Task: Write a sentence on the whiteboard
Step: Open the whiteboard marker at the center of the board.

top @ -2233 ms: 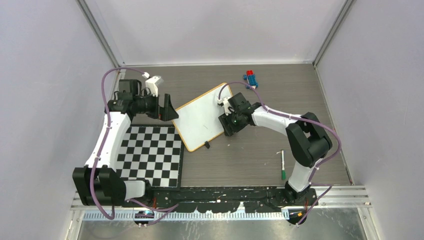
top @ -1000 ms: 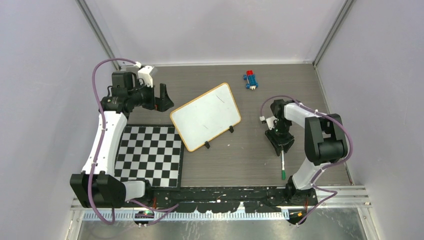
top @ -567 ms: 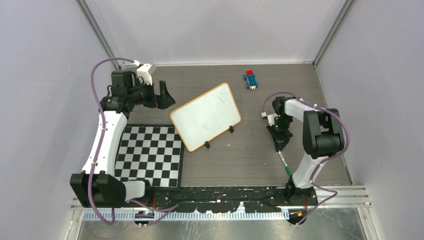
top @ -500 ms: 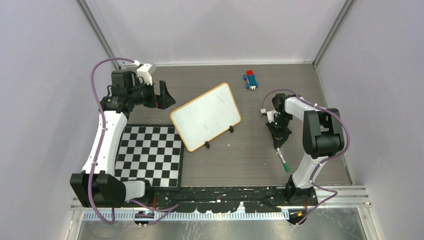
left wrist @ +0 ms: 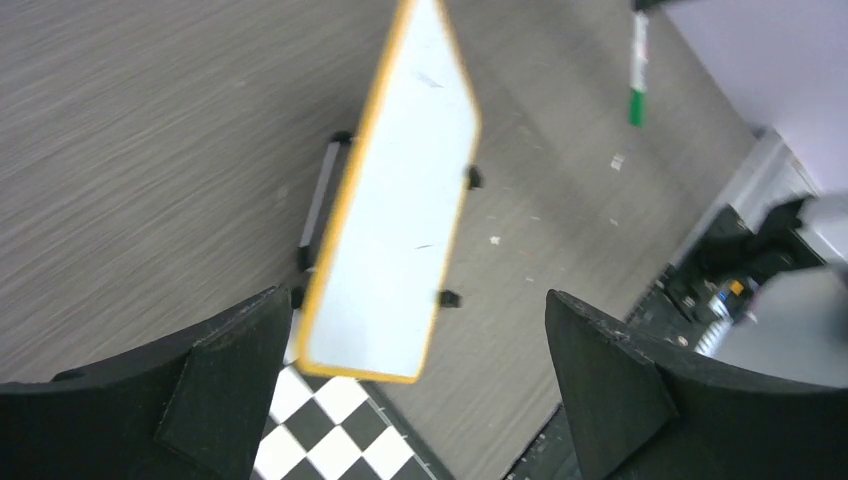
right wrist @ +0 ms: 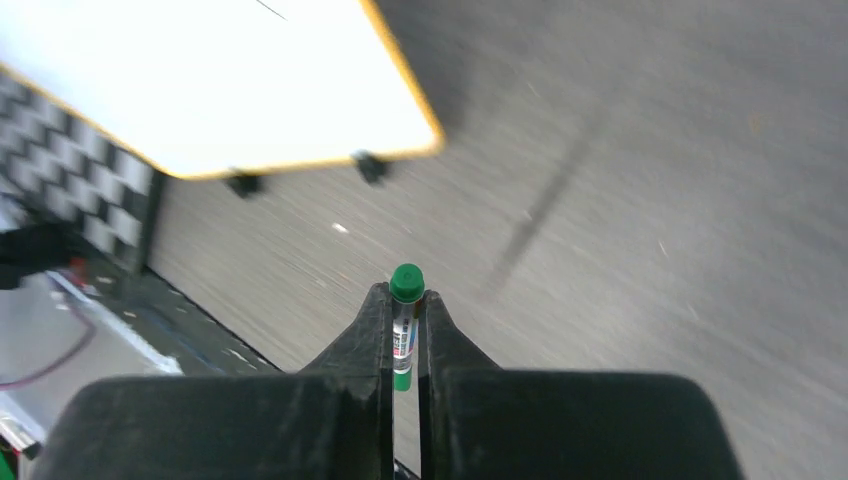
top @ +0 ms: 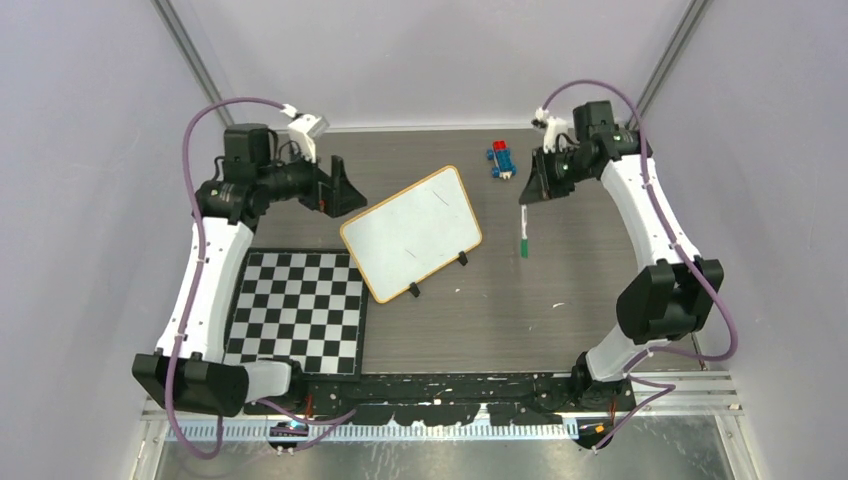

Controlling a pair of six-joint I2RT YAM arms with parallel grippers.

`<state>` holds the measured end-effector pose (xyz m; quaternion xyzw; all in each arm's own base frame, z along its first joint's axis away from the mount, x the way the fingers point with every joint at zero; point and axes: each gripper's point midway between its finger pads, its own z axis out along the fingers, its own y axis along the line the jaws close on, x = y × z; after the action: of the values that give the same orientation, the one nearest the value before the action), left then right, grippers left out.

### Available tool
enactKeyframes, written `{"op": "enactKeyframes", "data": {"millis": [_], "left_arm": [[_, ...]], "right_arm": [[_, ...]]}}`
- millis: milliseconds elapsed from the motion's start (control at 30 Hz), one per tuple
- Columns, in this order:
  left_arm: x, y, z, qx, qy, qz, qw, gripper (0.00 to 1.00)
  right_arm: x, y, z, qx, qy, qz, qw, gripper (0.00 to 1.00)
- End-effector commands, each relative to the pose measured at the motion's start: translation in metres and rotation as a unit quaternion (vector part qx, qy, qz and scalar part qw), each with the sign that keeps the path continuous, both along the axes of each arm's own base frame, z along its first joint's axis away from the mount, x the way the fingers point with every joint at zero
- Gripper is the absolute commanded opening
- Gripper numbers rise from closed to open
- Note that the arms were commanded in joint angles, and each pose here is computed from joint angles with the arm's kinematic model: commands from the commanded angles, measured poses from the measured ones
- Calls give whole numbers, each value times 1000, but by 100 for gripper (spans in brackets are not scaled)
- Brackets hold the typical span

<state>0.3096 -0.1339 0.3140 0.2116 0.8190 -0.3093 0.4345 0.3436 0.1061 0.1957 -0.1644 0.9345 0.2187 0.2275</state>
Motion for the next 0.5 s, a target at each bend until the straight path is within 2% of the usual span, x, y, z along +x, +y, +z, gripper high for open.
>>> {"op": "enactKeyframes", "data": {"millis": [0, 133, 267, 367, 467], "left_arm": [[-32, -52, 19, 0, -11, -108, 994, 100], [-42, -96, 23, -4, -19, -159, 987, 99], [-37, -130, 19, -12, -21, -160, 987, 97], [-42, -154, 17, -28, -11, -178, 984, 97], [-48, -170, 16, -43, -1, -200, 979, 95]], "right_arm": [[-5, 56, 92, 159, -46, 27, 986, 0], [3, 86, 146, 249, -96, 15, 964, 0], [5, 106, 184, 318, -111, 0, 942, 0], [2, 117, 199, 352, -114, -8, 929, 0], [-3, 125, 200, 359, -113, -11, 927, 0]]}}
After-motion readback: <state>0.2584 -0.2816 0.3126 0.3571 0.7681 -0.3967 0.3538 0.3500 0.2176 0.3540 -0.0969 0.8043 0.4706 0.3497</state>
